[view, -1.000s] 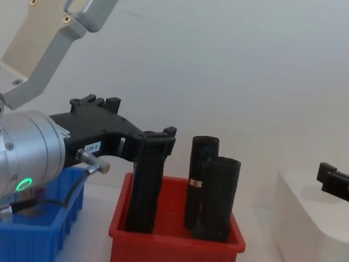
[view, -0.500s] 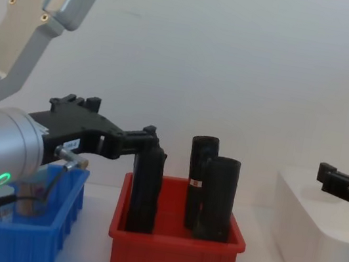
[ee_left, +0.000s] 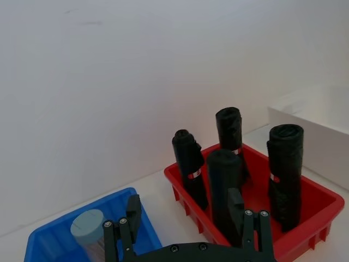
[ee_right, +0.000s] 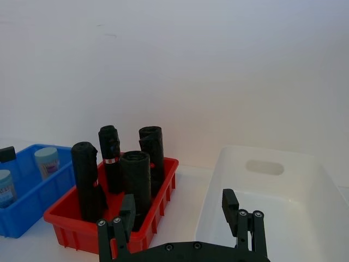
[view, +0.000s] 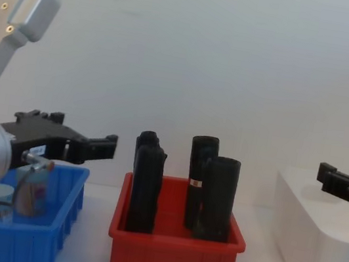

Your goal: Pick the cotton swabs from the blue box and place them into the white box.

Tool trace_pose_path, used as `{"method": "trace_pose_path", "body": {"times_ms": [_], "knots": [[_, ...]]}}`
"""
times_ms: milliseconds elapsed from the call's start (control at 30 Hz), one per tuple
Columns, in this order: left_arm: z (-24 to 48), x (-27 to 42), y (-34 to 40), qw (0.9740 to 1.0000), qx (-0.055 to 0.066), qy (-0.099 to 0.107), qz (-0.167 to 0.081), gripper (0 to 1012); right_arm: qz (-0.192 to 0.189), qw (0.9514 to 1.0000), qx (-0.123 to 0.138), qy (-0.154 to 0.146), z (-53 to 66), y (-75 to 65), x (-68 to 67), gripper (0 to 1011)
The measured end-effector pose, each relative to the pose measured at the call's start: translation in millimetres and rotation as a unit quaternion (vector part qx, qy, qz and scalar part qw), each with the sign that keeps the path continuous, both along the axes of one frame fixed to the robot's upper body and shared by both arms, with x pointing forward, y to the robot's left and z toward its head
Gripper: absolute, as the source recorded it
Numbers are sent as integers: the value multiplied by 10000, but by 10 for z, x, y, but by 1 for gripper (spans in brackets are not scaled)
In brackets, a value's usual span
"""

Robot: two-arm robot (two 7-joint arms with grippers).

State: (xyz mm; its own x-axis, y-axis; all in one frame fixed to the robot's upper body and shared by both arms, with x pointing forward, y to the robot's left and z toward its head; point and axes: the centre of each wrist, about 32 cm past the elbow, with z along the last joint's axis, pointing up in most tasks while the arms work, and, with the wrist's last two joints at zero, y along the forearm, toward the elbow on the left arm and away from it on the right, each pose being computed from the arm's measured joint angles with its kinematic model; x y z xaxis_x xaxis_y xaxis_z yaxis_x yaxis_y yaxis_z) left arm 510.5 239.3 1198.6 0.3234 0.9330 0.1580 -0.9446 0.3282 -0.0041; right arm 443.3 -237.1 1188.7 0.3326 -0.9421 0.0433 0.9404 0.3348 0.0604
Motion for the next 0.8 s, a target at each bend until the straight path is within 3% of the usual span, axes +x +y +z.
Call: {"method": "trace_pose_path", "body": {"times_ms": [467,800], "knots": [[-131,200,344,9974,-350,428,452,1004,0,10000,0,0,0,0,0,1001],[-224,302,550,9944,-472,644,690,1004,0,10000,0,0,0,0,0,1001]]}}
